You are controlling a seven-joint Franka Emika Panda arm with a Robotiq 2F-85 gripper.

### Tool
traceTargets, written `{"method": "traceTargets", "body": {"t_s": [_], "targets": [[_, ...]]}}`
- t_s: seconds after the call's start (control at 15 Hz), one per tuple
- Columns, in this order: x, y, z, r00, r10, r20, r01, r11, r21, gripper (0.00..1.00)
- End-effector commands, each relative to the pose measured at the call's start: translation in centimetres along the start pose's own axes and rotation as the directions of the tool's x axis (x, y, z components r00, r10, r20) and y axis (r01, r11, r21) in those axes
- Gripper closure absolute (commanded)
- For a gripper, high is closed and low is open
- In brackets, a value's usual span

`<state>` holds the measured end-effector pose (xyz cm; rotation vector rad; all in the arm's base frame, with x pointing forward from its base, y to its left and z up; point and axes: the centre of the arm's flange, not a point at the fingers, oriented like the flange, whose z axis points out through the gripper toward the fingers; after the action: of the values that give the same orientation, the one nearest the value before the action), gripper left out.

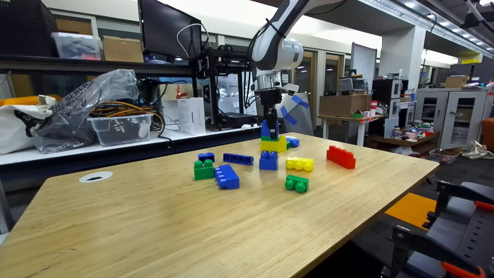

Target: Build with the building blocks

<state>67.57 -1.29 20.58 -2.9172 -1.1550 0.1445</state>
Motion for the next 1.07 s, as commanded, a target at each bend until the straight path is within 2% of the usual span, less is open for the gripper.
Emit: {"method": "traceTargets", "body": {"t_s": [0.0,0.53,1.0], "targets": [[0.6,-0.4,0.6,1.0,-0.023,0.003,0.023,0.999,0.04,0.89],[1.2,-2.2,0.9,0.999,-0.029,0.018,0.028,0.998,0.056,0.89],[0.9,-4.3,0.4,0.999,0.04,0.034,-0.042,0.998,0.051,0.89]]}}
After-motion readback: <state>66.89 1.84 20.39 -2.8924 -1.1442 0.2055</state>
